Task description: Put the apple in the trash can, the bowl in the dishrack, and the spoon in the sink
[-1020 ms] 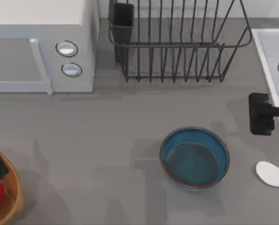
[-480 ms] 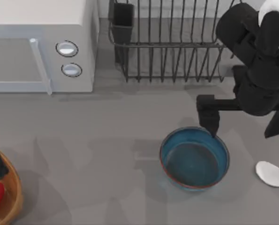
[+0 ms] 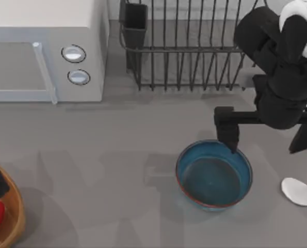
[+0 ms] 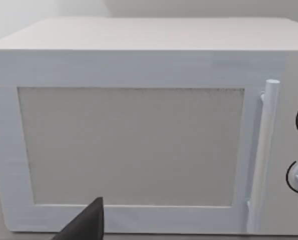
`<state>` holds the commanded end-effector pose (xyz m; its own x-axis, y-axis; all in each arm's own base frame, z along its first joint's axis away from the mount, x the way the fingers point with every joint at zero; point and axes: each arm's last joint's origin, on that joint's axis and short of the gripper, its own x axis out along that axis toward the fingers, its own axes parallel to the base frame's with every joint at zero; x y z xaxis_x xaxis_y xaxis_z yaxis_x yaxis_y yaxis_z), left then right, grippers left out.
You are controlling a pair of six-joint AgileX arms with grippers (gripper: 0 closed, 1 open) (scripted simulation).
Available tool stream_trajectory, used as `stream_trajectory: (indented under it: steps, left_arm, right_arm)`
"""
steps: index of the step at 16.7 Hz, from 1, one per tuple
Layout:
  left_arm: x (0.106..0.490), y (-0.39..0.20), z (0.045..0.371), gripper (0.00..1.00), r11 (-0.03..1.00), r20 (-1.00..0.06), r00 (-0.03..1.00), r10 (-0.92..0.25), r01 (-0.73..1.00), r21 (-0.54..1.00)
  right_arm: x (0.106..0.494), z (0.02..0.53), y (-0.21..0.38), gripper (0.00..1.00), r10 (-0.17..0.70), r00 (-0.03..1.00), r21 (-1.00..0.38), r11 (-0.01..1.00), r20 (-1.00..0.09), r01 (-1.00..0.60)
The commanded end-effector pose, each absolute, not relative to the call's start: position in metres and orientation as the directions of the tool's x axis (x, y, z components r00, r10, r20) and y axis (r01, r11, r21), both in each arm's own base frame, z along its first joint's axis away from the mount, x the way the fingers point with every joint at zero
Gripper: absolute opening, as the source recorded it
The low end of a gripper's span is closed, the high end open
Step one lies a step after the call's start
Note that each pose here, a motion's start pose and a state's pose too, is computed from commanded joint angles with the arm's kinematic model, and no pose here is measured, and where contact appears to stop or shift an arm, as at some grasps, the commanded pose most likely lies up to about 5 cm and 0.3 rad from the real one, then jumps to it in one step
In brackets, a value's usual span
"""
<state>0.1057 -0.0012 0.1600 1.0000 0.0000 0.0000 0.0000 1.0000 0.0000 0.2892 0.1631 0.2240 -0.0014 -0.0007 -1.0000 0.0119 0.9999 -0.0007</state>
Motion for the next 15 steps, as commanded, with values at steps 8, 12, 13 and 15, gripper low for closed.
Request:
stream_trajectory:
  steps: [8, 12, 13, 15]
  left_arm:
    - [0.106, -0.001, 0.160, 1.00, 1.000, 0.000, 1.000, 0.000, 0.000, 0.000]
    - [0.106, -0.001, 0.160, 1.00, 1.000, 0.000, 1.000, 0.000, 0.000, 0.000]
    - [0.106, -0.001, 0.160, 1.00, 1.000, 0.000, 1.000, 0.000, 0.000, 0.000]
    - [0.106, -0.001, 0.160, 1.00, 1.000, 0.000, 1.000, 0.000, 0.000, 0.000]
  right_arm:
    - [0.291, 0.139, 0.165, 1.00, 0.003, 0.006, 0.003, 1.000, -1.000, 0.010]
    - [0.289, 0.129, 0.164, 1.00, 0.000, 0.000, 0.000, 1.000, -1.000, 0.010]
    - [0.289, 0.129, 0.164, 1.00, 0.000, 0.000, 0.000, 1.000, -1.000, 0.010]
    - [0.289, 0.129, 0.164, 0.92, 0.000, 0.000, 0.000, 1.000, -1.000, 0.010]
